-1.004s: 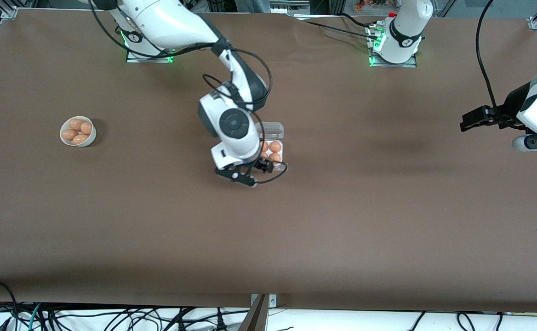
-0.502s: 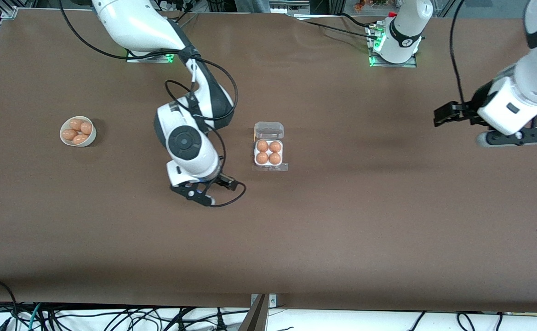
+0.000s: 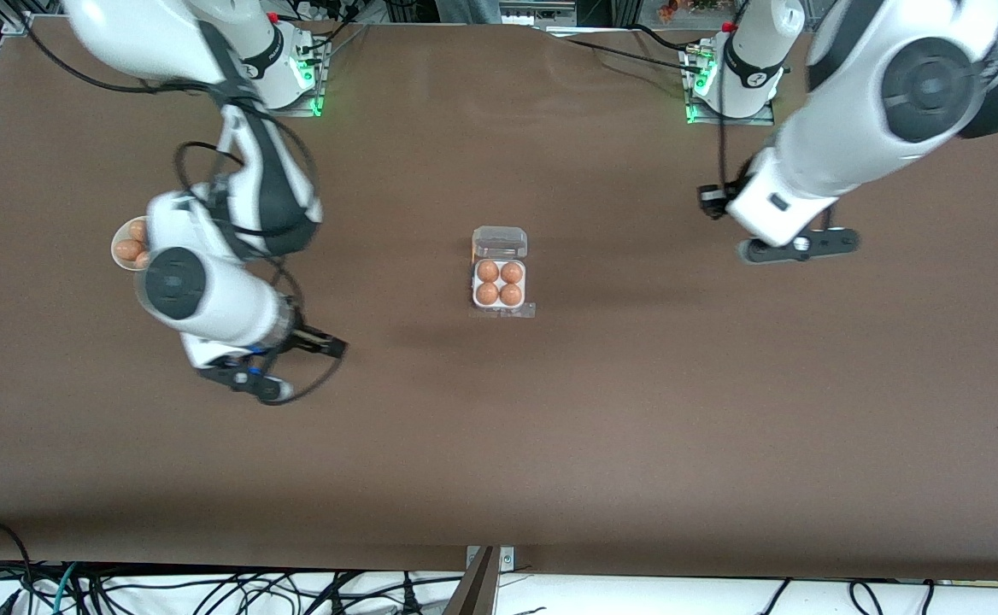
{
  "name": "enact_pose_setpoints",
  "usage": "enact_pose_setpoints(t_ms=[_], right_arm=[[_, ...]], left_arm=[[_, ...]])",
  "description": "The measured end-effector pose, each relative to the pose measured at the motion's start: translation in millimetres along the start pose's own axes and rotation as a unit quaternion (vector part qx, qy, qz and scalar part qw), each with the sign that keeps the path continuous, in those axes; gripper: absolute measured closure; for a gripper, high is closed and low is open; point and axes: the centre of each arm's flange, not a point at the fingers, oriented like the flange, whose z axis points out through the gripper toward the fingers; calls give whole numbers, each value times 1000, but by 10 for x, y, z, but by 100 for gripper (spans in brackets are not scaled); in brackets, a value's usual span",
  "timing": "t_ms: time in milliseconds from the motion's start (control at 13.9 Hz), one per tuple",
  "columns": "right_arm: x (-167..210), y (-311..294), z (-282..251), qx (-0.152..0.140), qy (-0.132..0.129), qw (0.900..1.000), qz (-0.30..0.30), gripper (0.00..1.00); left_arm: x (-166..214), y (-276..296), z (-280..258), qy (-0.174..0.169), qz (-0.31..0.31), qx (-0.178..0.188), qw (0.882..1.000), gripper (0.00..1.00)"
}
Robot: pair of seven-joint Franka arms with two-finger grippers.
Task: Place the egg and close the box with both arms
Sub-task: 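Retract the right gripper while the left gripper reaches toward the box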
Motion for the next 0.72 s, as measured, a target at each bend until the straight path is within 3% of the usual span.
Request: enact_pose_setpoints(t_ms=[287, 430, 717], right_arm=[[-182, 790, -612, -24, 19, 997, -72, 0], [-340, 1130, -984, -35, 11, 996, -77, 0], [-636, 1807, -1614, -40, -22, 993, -112, 0]], left_arm=[[-205, 663, 468, -60, -3, -5, 998, 92], [-266, 913, 723, -93, 5, -7, 996, 97], [-266, 1285, 1343, -170, -1, -7, 985, 99]])
